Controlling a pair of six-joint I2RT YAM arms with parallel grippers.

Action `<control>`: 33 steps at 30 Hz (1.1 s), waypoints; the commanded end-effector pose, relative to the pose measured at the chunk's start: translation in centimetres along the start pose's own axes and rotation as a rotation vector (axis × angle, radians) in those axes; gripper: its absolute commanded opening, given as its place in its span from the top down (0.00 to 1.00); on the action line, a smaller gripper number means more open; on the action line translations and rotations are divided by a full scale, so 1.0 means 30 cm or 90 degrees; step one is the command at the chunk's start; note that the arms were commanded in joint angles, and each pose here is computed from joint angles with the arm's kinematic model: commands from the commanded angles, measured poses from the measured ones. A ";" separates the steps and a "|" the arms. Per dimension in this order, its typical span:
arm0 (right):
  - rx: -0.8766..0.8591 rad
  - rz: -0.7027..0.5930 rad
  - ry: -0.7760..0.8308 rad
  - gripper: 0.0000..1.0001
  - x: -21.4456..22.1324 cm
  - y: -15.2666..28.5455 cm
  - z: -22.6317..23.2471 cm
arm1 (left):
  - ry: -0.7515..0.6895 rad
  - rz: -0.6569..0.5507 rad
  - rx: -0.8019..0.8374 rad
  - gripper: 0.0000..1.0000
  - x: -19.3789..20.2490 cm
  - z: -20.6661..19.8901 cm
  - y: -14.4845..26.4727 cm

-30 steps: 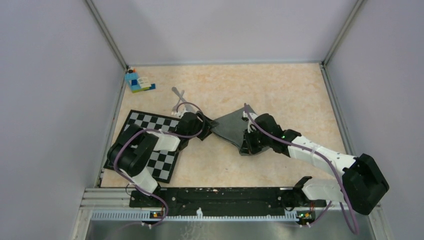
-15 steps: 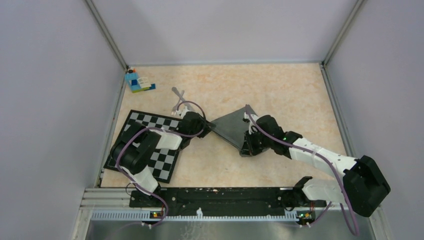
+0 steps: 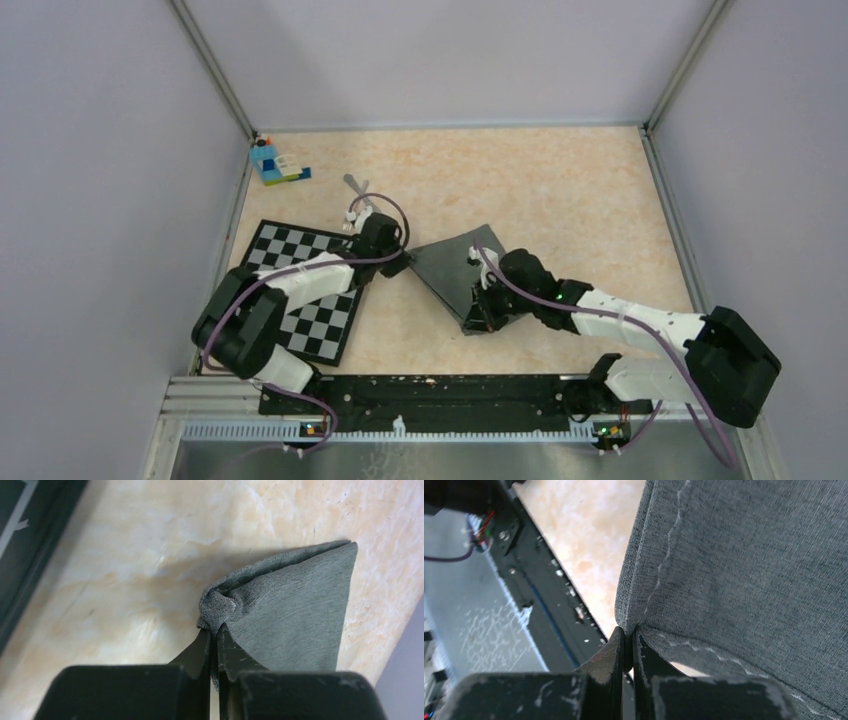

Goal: Fold the napkin into a case and place the utensils inside
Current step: Pick up the lower triangle-folded napkin from the center of the board, then fold the lower triangle-folded napkin at the center of the board.

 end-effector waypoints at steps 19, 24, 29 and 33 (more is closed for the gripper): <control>-0.113 0.006 -0.269 1.00 0.112 0.012 -0.143 | 0.004 0.033 -0.490 1.00 -0.076 -0.187 0.033; -0.022 0.004 -0.273 1.00 0.111 0.025 -0.197 | -0.002 0.039 -0.474 1.00 -0.070 -0.226 -0.047; 0.032 -0.009 -0.264 1.00 0.110 0.032 -0.226 | -0.015 0.050 -0.463 1.00 -0.064 -0.252 -0.096; 0.052 -0.011 -0.258 1.00 0.104 0.025 -0.242 | -0.028 0.050 -0.454 1.00 -0.062 -0.268 -0.116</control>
Point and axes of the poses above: each gripper's point midway between its finger pads, its own y axis back along the fingers, its own z axis along the line the jaws close on, x = y × z, the point moved 6 cm from there along y, back along the fingers, and after that the axes turned 14 degrees about -y, right-handed, at the moved point
